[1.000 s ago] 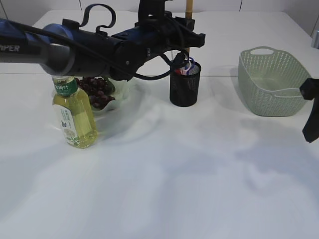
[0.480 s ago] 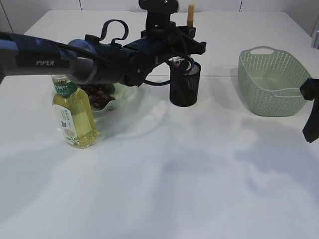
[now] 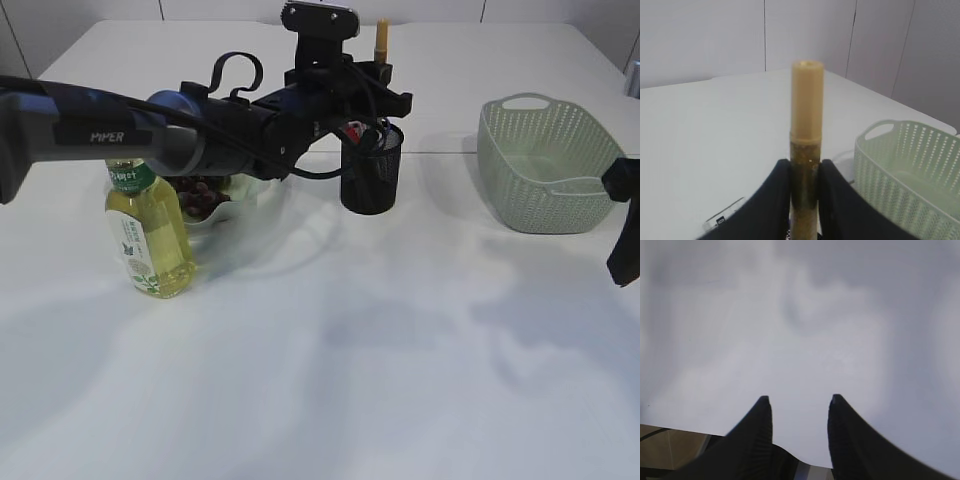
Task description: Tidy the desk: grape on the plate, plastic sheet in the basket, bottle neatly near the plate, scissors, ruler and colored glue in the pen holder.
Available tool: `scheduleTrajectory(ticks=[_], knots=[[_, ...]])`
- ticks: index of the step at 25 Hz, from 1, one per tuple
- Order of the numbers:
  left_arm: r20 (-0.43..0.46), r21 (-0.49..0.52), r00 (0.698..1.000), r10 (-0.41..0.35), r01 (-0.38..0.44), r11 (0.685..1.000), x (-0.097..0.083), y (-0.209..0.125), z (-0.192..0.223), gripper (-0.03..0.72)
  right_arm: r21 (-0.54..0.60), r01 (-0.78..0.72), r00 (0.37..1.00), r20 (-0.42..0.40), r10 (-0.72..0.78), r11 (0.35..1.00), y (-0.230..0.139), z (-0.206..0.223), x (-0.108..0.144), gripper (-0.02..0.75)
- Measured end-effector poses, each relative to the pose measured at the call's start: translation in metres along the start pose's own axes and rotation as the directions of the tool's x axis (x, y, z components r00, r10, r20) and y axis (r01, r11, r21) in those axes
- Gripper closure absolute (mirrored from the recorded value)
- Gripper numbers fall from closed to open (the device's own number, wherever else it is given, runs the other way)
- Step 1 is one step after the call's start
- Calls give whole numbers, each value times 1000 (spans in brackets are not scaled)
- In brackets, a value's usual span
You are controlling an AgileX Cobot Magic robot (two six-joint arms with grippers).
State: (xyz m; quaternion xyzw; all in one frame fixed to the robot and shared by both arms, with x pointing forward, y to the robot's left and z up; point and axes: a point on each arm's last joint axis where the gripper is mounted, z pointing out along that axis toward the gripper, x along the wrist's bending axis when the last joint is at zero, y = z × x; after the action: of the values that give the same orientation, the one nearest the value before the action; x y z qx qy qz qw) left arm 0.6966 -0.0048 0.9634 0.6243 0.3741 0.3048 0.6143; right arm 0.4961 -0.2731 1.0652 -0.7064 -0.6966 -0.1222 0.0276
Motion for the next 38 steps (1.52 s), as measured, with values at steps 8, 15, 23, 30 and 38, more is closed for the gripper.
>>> scheduleTrajectory(ticks=[8, 15, 23, 30, 38], knots=[[-12, -2, 1000, 0, 0, 1000, 6, -1, 0, 473, 0, 0, 1000, 0, 0, 1000, 0, 0, 0, 427], [-12, 46, 1000, 1, -1, 999, 6, 0, -1, 430, 0, 0, 1000, 0, 0, 1000, 0, 0, 0, 426], [-22, 316, 998, -63, 67, 946, -2, 71, -38, 421, -4, -4, 1000, -12, 4, 1000, 0, 0, 1, 426], [-5, 642, 997, -74, 60, 764, -13, 130, -109, 419, -4, -8, 1000, -23, 8, 1000, 0, 0, 2, 426], [-148, 740, 987, 55, 74, 669, -1, 199, -196, 240, -31, 6, 999, -37, -7, 1000, -3, -7, 5, 426]])
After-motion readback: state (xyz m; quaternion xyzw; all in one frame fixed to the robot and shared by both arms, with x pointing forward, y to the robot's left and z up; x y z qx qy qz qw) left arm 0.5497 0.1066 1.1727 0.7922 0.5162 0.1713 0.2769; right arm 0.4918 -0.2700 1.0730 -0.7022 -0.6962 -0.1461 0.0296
